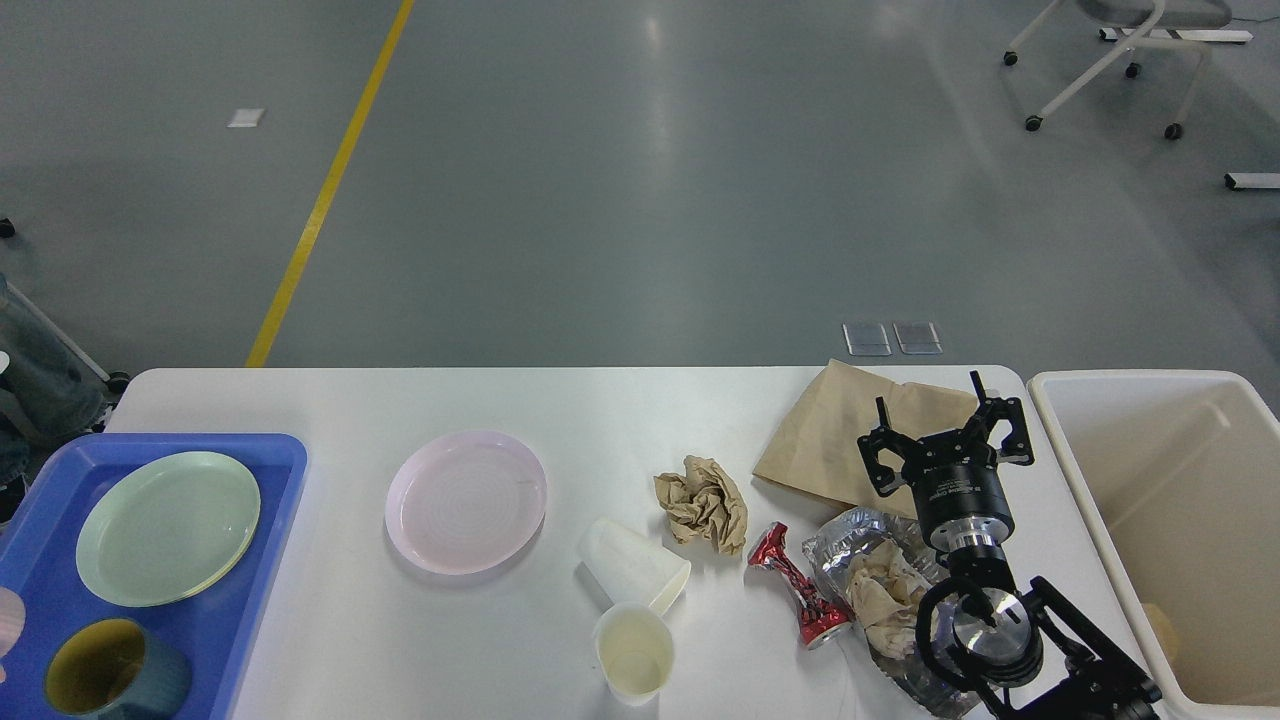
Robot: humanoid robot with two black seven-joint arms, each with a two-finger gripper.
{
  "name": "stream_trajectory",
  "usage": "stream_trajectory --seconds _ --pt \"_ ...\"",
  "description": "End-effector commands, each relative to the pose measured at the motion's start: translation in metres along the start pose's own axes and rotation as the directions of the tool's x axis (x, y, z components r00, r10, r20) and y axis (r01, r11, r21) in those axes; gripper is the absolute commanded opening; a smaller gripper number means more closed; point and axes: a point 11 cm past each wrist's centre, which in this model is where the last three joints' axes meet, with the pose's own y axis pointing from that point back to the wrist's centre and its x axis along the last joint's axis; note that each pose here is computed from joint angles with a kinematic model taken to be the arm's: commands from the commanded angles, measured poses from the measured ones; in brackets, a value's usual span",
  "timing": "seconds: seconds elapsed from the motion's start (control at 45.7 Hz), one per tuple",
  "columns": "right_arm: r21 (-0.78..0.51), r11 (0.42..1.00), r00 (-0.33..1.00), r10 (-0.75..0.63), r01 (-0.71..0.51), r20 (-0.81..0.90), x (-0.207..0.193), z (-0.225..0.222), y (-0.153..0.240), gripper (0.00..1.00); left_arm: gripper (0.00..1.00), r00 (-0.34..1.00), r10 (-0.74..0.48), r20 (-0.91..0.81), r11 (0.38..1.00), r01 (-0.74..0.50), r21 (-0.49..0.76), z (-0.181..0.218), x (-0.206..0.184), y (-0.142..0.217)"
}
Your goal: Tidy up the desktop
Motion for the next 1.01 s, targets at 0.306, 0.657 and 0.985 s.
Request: stream_trajectory --seconds 0.306,0.657,0.985 --pt "0.0 1.0 1.0 0.001 -0.001 0.0 0.0 0.0 0.0 1.0 0.02 0.986 -0.072 0.153 0.997 0.067 0.041 0.018 -0.011 -0.033" --pt "0.0 1.0 1.0 -0.001 0.001 0.0 0.0 0.0 0.0 1.0 0.02 0.956 -0.19 0.223 0.981 0.196 -0.007 0.015 -0.045 -0.054" --pt "0.0 1.0 1.0 -0.001 0.001 0.001 0.0 0.0 0.0 1.0 0.03 0.956 -0.129 0.262 0.991 0.132 0.004 -0.003 -0.044 -0.054"
